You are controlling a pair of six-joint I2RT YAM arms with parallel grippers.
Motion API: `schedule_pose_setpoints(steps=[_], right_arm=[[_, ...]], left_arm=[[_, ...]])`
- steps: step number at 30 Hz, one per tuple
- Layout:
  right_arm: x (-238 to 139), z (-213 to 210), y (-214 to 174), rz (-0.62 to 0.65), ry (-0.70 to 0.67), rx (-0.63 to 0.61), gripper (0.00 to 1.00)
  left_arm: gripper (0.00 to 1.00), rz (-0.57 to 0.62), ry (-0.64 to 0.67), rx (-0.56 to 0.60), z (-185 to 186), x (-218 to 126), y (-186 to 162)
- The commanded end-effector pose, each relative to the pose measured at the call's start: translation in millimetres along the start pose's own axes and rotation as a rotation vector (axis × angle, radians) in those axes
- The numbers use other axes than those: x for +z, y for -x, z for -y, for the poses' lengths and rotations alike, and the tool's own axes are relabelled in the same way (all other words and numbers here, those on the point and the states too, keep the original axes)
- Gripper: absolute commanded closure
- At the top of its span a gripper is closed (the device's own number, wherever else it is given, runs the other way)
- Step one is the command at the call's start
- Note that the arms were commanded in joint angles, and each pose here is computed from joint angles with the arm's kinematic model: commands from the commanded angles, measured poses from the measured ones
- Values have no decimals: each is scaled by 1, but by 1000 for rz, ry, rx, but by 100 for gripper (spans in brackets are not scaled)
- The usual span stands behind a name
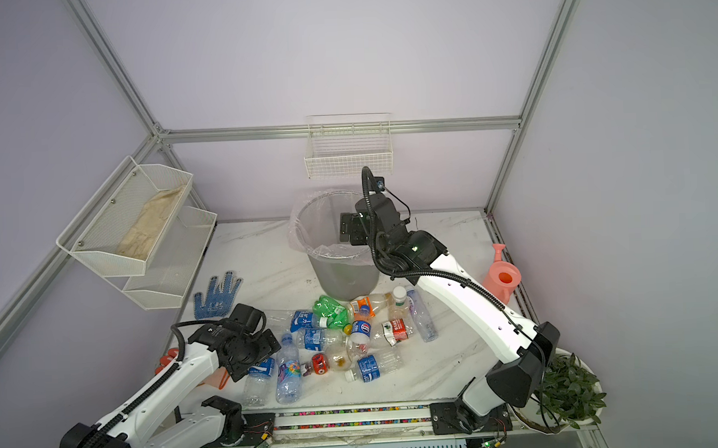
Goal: Throw the plastic bottles in the bin
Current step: 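Lower the left gripper onto a blue-label water bottle's white cap, then close the left gripper on the blue-label water bottle's neck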
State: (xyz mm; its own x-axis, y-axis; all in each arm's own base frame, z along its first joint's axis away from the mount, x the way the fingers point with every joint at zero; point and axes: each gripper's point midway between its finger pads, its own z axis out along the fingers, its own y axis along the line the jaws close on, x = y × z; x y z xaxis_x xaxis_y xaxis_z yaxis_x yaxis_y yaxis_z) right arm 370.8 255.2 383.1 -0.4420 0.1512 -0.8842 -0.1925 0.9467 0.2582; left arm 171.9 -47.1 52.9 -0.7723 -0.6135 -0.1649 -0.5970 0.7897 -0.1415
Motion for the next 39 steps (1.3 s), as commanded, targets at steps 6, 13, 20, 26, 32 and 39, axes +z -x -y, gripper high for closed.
schedule_pose_setpoints(steps=[6, 13, 20, 26, 32, 39], right_arm=[[-4, 1, 6, 22, 18, 36, 2], [-2, 3, 4, 21, 16, 45, 3], [-1, 3, 3, 18, 17, 50, 3], [-2, 4, 4, 21, 19, 55, 3], [-4, 4, 5, 25, 23, 61, 3], [-6, 5, 6, 31, 23, 66, 3]], left_arm=[[11, 14, 82, -12, -17, 15, -3], [30, 37, 111, -16, -22, 18, 1], [47, 61, 118, -19, -23, 18, 5], [52, 85, 78, -29, -14, 6, 11], [53, 134, 35, -37, -4, -18, 23], [53, 171, -4, -47, 3, -38, 31]])
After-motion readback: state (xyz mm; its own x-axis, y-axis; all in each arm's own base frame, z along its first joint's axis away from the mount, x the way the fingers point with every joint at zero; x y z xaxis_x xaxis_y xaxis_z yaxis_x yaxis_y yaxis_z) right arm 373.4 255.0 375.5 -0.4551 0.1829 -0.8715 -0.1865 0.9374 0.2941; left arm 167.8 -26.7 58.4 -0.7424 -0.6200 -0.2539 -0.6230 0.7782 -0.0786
